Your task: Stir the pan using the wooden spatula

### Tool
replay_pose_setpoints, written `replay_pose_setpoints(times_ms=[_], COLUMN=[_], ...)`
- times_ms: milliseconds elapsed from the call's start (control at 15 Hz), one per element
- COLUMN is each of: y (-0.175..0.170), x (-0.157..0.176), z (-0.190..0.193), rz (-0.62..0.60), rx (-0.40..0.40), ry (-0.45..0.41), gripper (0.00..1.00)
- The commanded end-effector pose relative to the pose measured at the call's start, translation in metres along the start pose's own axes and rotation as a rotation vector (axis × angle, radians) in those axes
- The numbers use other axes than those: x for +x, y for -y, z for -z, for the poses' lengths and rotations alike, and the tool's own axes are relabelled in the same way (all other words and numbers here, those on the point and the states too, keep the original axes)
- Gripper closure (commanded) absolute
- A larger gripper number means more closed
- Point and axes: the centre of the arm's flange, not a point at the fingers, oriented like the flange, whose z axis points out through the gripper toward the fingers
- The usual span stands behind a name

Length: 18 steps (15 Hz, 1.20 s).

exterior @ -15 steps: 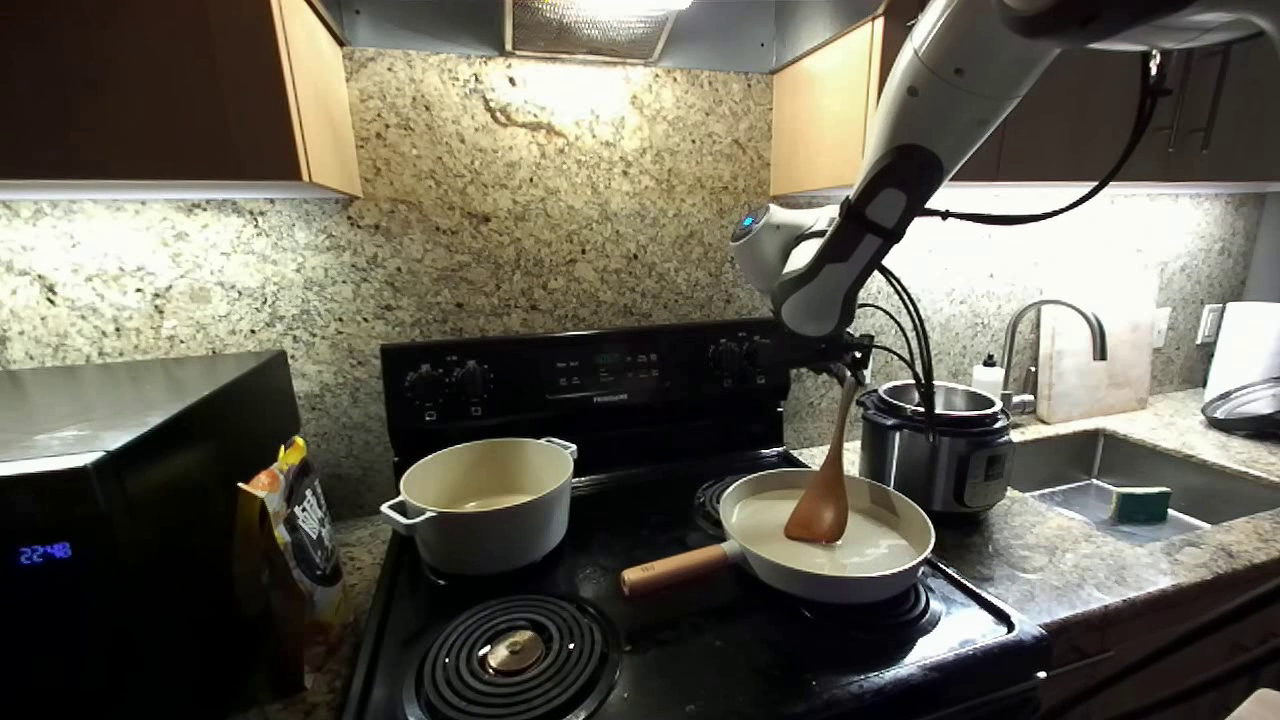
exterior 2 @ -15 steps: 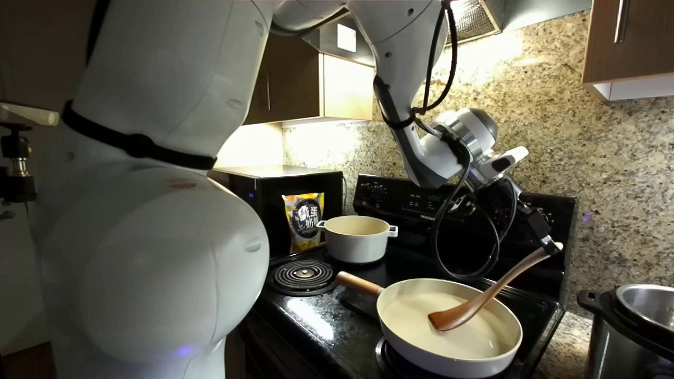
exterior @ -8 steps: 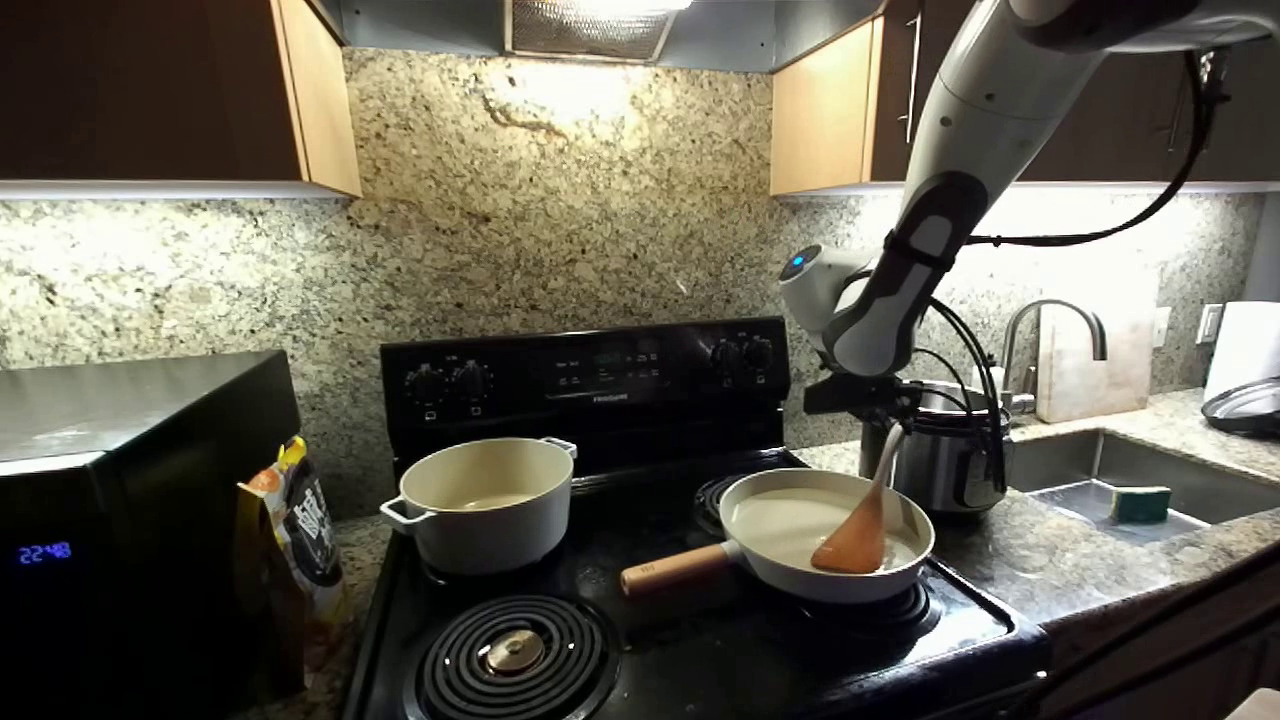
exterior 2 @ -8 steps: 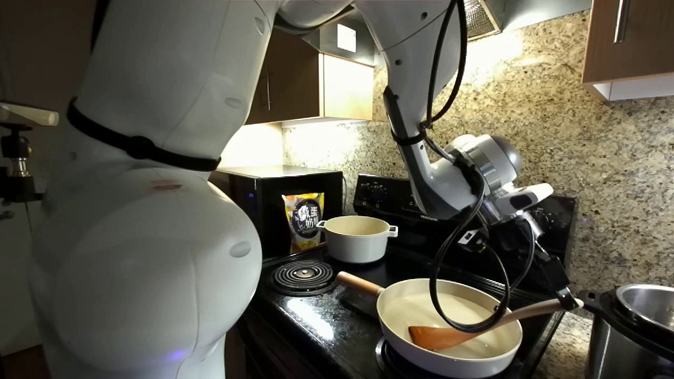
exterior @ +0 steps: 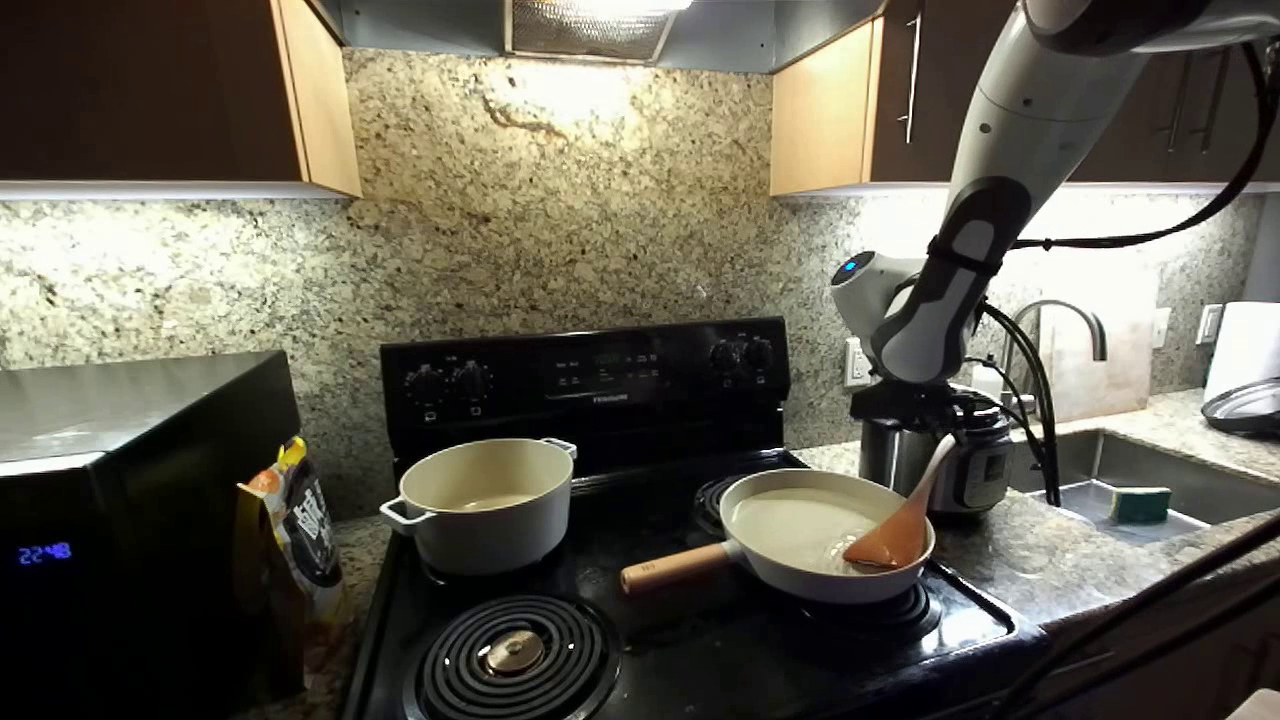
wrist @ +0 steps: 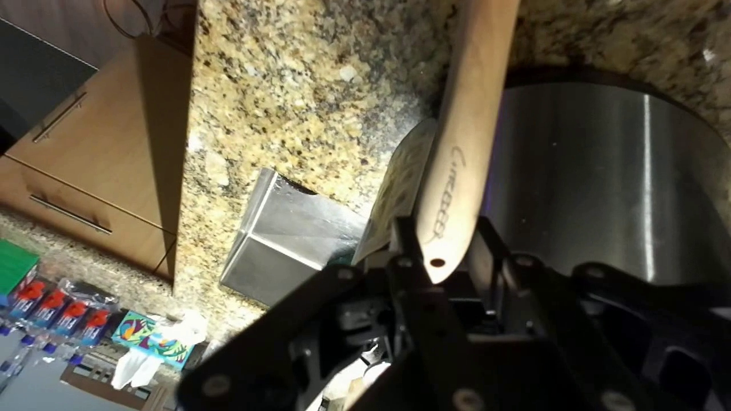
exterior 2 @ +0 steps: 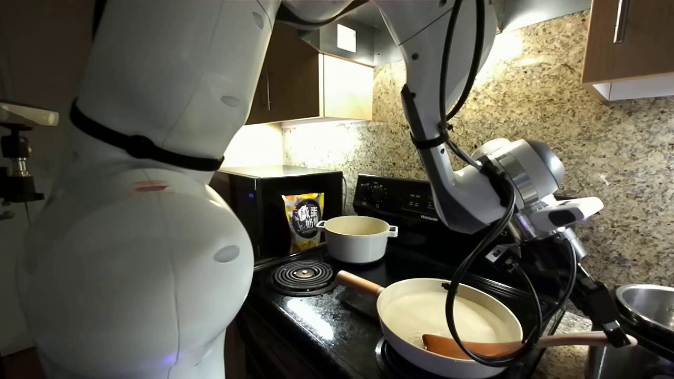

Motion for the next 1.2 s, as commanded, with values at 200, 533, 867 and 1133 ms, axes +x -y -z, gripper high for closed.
replay_pose_setpoints(times_ms=[200,533,867,1133], y=[-0.005,0.01,0.026,0.044], x=[0.019,0.037,0.051,0.05], z=[0.019,0.032,0.055,0.08], rz=[-0.05,-0.061,-0.077,-0.06], rx=[0.022,0.043,0.079,0.111], ry=[-0.012,-0.032,-0.049,-0.078], gripper=[0.93,0.93,0.93,0.93])
